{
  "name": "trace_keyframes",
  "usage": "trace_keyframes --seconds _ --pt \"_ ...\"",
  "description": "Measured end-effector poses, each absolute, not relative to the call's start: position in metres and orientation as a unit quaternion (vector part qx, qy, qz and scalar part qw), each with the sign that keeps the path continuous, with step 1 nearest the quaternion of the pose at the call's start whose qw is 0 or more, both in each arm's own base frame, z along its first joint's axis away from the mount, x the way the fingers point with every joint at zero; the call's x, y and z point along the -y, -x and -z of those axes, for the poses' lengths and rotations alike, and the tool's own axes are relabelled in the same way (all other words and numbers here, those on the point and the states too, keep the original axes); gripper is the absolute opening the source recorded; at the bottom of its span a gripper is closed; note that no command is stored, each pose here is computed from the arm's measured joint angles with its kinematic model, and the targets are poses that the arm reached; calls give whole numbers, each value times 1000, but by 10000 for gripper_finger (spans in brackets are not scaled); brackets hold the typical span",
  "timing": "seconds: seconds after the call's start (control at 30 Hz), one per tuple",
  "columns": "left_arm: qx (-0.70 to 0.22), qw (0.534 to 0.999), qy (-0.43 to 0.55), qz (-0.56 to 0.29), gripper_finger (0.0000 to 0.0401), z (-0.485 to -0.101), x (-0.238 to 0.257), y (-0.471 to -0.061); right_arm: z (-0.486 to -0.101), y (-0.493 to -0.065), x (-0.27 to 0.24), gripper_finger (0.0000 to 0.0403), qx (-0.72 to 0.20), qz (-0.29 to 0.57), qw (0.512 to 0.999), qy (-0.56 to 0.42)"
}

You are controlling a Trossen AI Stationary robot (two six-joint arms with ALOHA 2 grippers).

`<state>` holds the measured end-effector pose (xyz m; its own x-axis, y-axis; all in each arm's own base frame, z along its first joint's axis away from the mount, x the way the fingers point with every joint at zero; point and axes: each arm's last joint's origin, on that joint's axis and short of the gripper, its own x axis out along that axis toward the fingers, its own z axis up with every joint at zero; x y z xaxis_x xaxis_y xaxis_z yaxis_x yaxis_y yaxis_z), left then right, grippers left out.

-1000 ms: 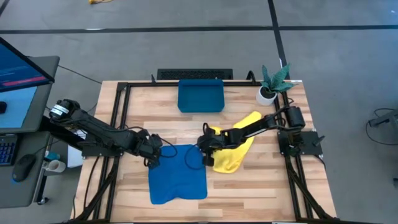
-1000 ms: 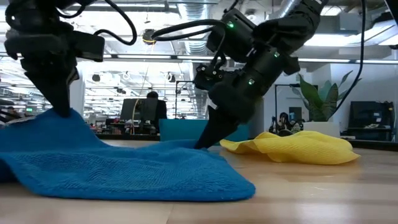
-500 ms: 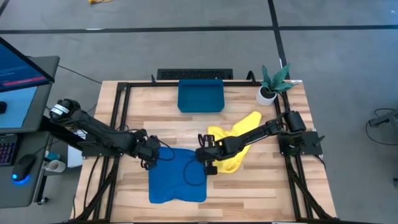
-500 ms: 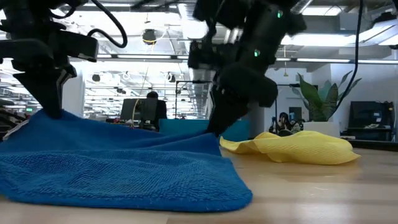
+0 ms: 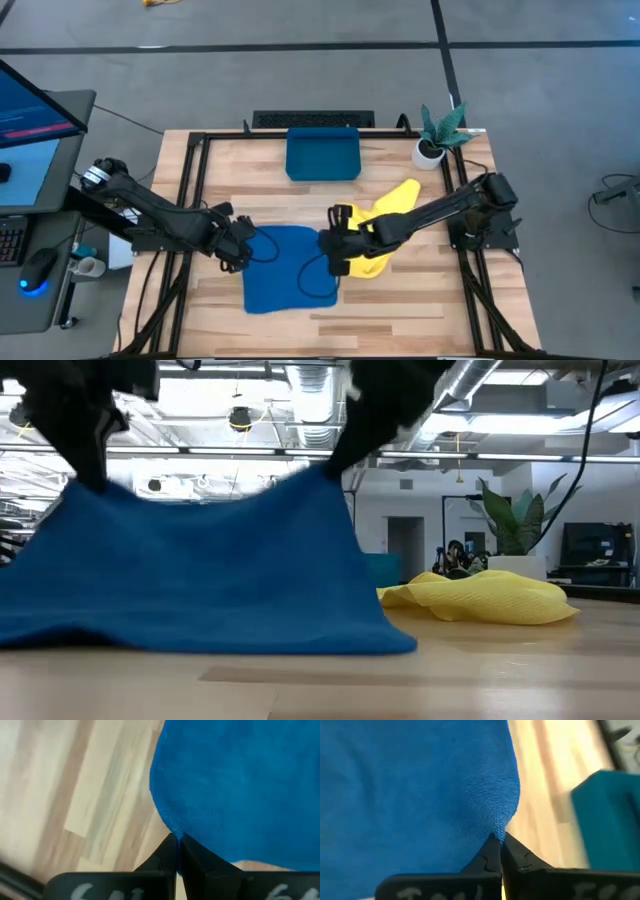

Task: Roll microfiber towels into tight, uniform cylinder then place into a basket
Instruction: Fold the blue towel

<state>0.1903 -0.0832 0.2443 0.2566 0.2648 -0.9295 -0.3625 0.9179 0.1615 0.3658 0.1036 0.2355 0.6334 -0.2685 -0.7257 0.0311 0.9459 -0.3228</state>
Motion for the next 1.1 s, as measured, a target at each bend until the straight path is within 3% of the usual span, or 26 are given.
trace_keyframes --seconds 0.23,0.5,0.8,1.1 --pt "-555 794 -8 -247 2 -277 78 -187 -269 -352 -98 5 -380 106 907 151" --pt "-535 781 -68 -314 2 -304 68 -177 -282 -351 -77 5 -361 161 898 191" --pt "-504 785 -135 -336 2 -317 60 -179 -290 -363 -54 4 -333 171 897 237" --pt "-489 753 -226 -379 2 -321 36 -186 -295 -369 -29 5 -327 202 879 283"
